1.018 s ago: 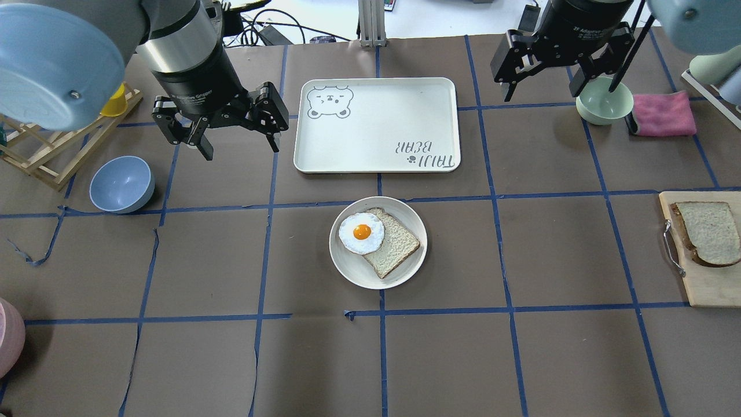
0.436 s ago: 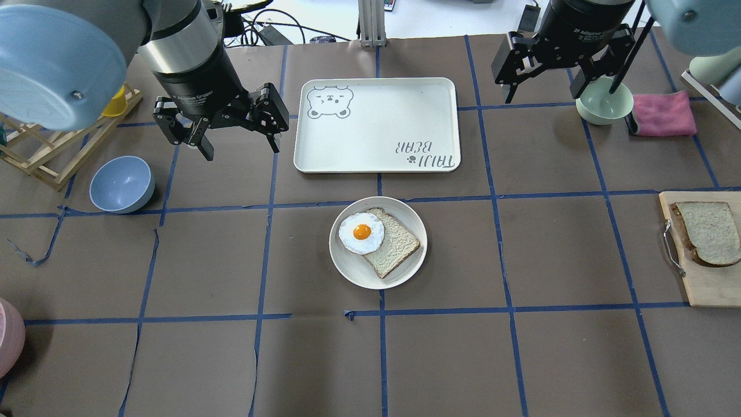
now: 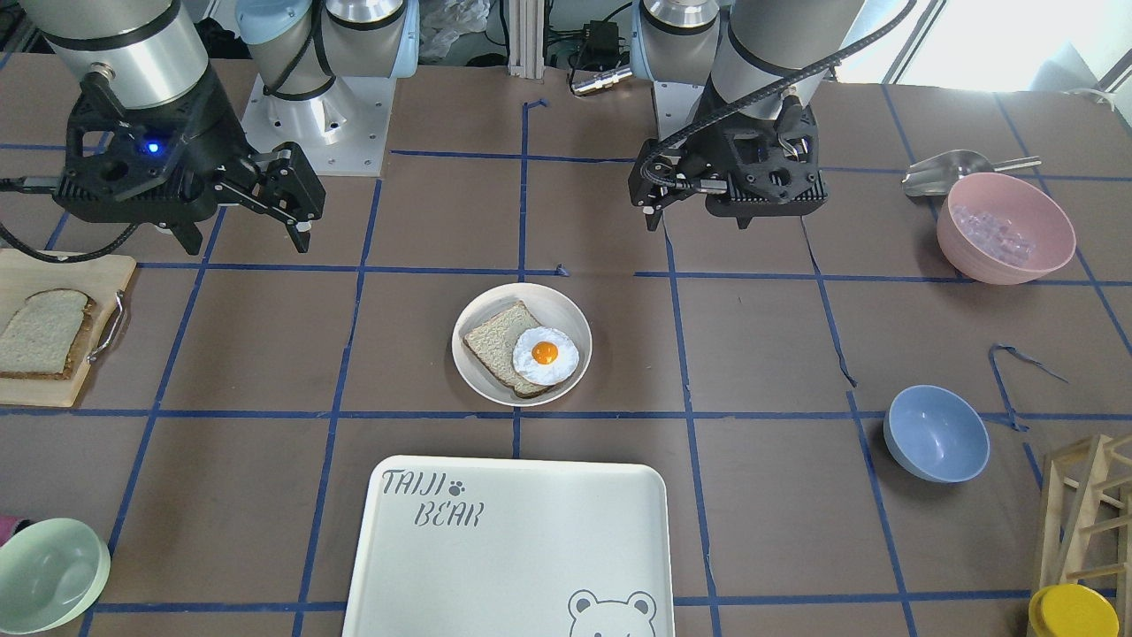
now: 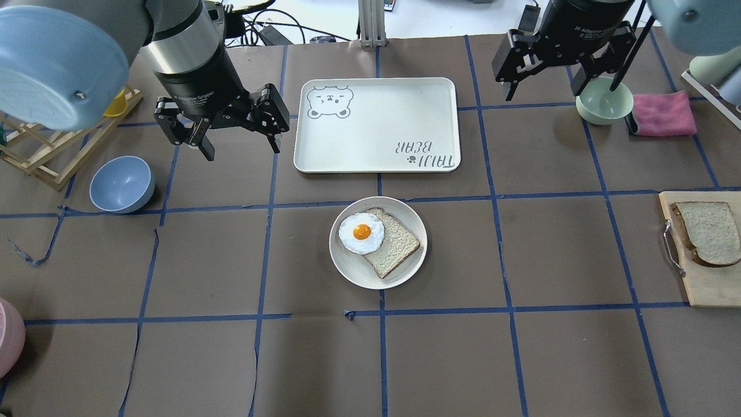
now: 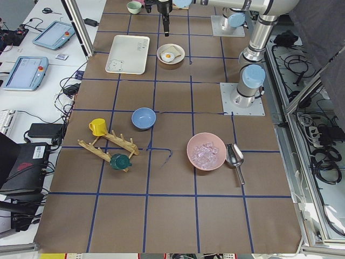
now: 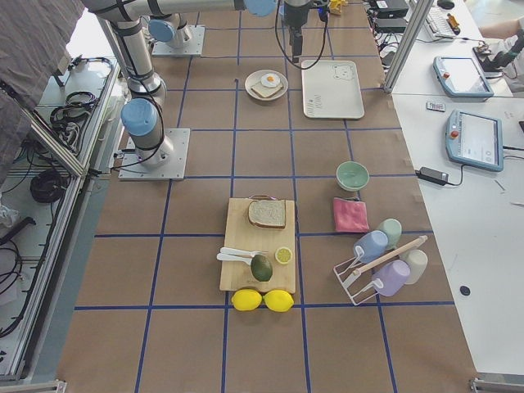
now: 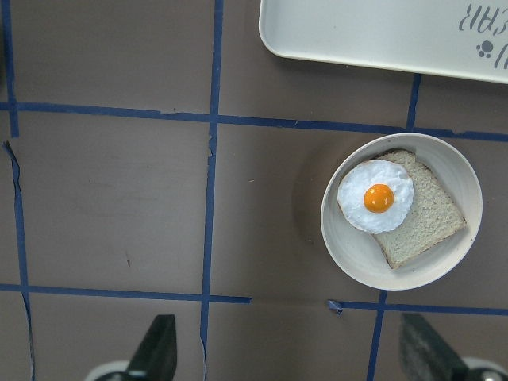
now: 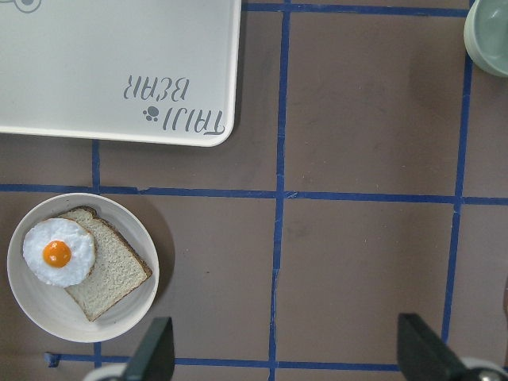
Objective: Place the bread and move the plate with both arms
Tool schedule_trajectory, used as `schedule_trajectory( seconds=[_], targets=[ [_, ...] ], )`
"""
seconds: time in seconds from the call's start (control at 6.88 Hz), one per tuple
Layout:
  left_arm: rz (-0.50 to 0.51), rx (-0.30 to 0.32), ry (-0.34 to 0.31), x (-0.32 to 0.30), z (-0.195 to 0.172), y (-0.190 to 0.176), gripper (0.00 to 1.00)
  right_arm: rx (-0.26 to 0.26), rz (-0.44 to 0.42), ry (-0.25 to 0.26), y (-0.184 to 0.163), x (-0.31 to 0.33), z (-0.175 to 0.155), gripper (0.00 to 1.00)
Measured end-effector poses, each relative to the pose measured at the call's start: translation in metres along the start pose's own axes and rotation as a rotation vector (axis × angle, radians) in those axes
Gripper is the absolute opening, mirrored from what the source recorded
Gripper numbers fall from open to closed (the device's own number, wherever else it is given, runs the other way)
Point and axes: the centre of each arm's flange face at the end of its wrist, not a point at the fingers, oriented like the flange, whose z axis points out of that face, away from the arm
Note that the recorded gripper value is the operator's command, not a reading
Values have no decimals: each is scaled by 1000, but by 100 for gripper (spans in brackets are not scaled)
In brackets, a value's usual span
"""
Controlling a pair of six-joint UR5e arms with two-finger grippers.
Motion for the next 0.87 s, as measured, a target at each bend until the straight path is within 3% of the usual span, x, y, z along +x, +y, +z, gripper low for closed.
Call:
schedule_trajectory(
  seconds=[0.58, 0.87],
  targets=[
    [0, 0, 0, -1, 1, -1, 100, -18, -1, 6, 1, 3, 3, 100],
    [0, 0, 0, -1, 0, -1, 100, -69, -18, 67, 5, 13, 8, 100]
  ],
)
